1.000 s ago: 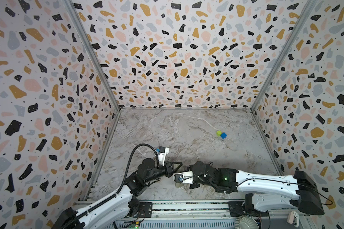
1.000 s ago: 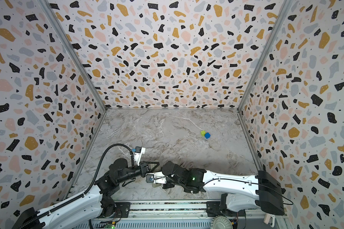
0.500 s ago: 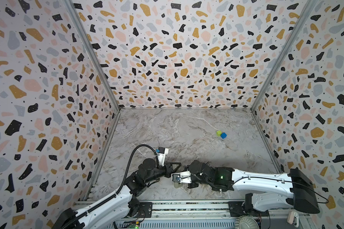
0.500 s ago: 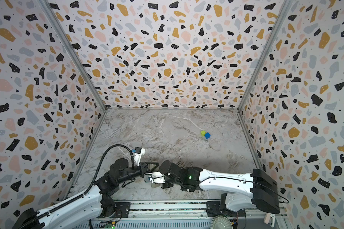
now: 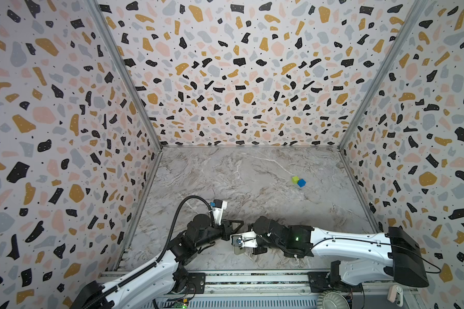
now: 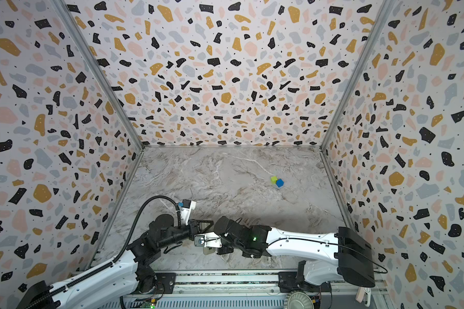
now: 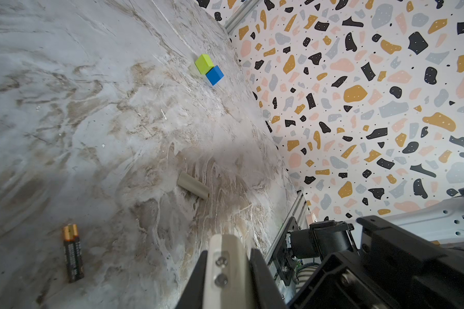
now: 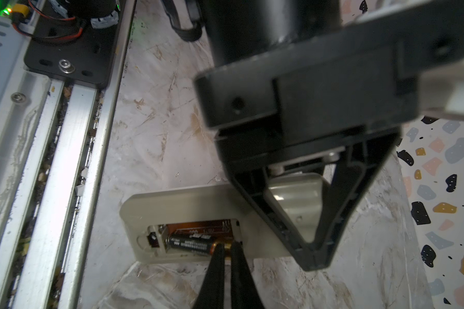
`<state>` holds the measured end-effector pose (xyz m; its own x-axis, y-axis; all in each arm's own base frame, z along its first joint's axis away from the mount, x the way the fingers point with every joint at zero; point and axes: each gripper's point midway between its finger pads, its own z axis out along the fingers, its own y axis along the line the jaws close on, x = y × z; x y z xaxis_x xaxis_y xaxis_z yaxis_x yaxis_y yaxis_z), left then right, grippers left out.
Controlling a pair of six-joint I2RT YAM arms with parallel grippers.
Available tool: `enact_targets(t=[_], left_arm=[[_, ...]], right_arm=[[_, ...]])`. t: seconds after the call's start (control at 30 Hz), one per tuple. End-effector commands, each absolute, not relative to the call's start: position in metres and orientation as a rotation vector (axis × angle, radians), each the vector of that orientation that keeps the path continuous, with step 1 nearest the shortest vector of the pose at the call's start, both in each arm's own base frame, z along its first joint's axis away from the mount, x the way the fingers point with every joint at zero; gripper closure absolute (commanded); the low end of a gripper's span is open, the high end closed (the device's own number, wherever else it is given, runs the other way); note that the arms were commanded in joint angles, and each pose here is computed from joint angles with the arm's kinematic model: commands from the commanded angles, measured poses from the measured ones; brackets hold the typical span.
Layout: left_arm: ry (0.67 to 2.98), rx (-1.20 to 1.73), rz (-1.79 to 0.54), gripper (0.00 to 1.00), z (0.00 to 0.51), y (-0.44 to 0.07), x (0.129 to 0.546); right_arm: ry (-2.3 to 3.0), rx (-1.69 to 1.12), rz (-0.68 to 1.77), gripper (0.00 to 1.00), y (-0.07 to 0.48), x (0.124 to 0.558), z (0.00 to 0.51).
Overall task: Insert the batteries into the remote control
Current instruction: 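Press the battery down into the compartment with the right gripper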
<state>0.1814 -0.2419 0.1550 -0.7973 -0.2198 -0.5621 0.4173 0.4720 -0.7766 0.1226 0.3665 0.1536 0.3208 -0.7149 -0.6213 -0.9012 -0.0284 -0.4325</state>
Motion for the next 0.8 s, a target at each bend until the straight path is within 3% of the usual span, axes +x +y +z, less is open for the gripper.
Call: enact_targets(t=[0.0,0.77], left_arm=[[1.816,0.248,-1.532,1.0,0.231,-0.254,0.176],[1.757,0.234,-1.577,1.0,0.241,-0.25,0.172]], right_arm=[[1.506,-1.852,0.262,0.9,0.358,0.122,0.134],[1.512,-1.878,0.209,0.89,0.357,0.12,0.123]])
